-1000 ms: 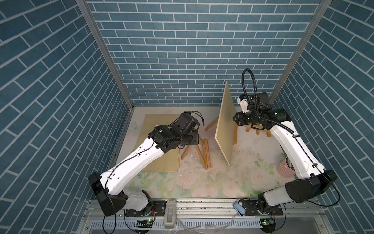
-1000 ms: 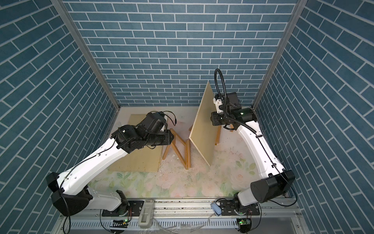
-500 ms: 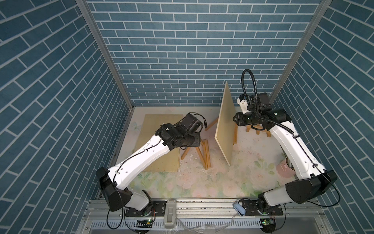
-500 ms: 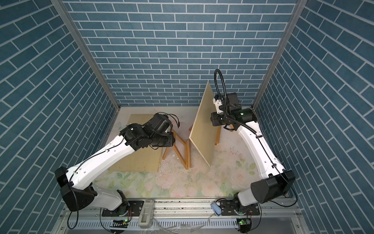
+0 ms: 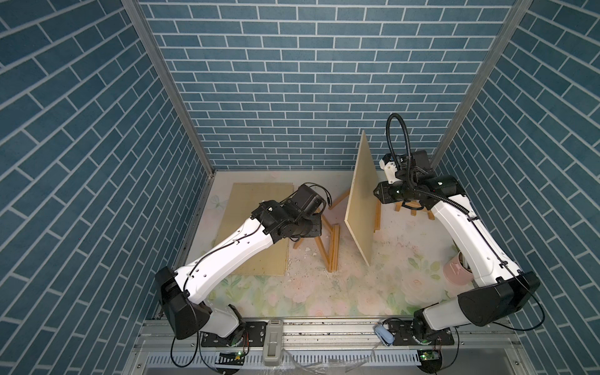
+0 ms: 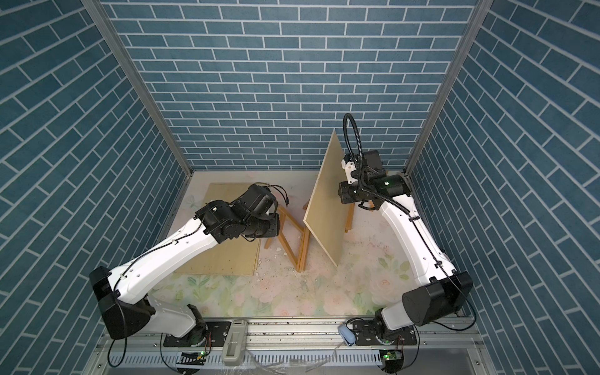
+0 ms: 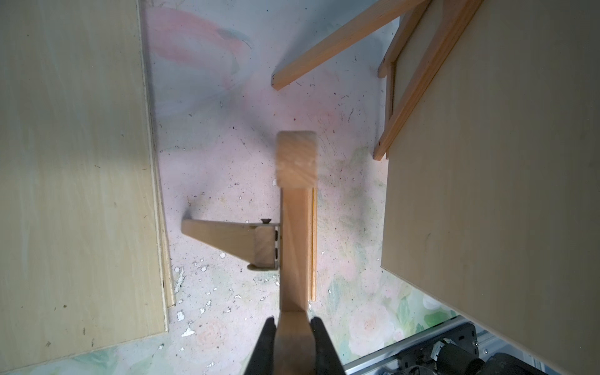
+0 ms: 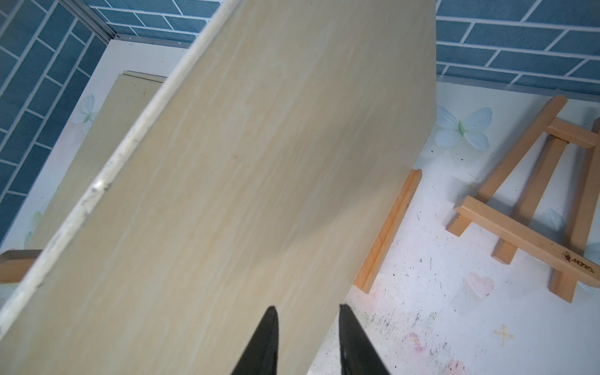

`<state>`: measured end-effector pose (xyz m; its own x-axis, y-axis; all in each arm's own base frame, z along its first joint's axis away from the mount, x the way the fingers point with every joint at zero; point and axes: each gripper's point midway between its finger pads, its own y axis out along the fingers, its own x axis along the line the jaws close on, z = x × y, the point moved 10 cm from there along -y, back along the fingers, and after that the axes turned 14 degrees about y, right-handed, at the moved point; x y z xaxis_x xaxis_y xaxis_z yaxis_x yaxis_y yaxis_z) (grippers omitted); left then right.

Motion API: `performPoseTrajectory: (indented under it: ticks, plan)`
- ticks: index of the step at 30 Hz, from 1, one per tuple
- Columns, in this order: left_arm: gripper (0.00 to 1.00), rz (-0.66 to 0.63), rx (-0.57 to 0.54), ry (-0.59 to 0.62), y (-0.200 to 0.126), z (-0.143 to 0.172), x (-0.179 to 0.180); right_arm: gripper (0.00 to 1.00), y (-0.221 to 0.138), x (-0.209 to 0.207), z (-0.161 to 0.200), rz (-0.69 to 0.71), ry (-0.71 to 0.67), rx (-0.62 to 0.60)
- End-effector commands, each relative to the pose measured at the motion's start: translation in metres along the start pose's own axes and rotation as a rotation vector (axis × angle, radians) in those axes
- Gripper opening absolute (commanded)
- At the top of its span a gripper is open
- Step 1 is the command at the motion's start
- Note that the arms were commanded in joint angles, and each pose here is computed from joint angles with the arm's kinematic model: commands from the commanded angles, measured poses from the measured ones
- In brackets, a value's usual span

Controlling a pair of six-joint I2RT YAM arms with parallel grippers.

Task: Disassemble the easel
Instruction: Pick up the easel at the center of the board, then fold up the easel.

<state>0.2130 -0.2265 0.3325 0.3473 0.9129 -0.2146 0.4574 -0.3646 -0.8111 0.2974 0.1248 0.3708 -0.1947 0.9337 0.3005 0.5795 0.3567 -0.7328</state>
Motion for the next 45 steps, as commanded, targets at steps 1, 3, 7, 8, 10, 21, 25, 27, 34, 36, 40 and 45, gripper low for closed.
performPoseTrajectory:
  ticks: [1,3,7,8,10,21,25,27,34,36,40,45]
  plan:
    - [0.13,-0.015,-0.009,0.004,0.001,0.004,0.004,0.33,-0.011,-0.002,0.002,0.006,-0.032,-0.031]
    - [0.03,-0.013,0.001,0.002,0.001,0.004,0.005,0.33,-0.012,-0.003,0.003,0.011,-0.033,-0.033]
    - [0.0,-0.026,0.012,0.038,-0.014,0.002,0.008,0.33,-0.017,-0.002,0.002,0.009,-0.046,-0.042]
    - [0.0,-0.037,0.01,0.06,-0.023,0.0,0.009,0.33,-0.019,-0.002,0.001,0.006,-0.054,-0.048]
    - [0.0,-0.056,-0.001,0.11,-0.044,-0.004,0.012,0.33,-0.025,0.0,0.0,-0.007,-0.072,-0.065]
    - [0.0,0.204,-0.067,0.26,-0.135,-0.009,0.019,0.33,-0.088,0.027,-0.004,-0.264,-0.269,-0.263]
    - [0.0,0.266,-0.078,0.308,-0.153,-0.011,0.014,0.32,-0.118,0.047,0.005,-0.515,-0.371,-0.316]
    - [0.0,0.29,-0.087,0.332,-0.161,-0.012,0.012,0.31,-0.129,0.059,0.011,-0.642,-0.42,-0.314]
    - [0.0,0.313,-0.065,0.376,-0.172,-0.017,0.008,0.32,-0.134,0.101,0.037,-0.867,-0.562,-0.22]
    - [0.0,0.33,-0.076,0.385,-0.175,-0.018,0.006,0.33,-0.13,0.111,0.044,-0.881,-0.598,-0.185]
    - [0.0,0.349,-0.081,0.387,-0.178,-0.018,0.005,0.35,-0.117,0.123,0.053,-0.856,-0.65,-0.136]
    - [0.0,0.377,-0.062,0.382,-0.176,-0.017,0.003,0.36,-0.101,0.133,0.063,-0.832,-0.68,-0.083]
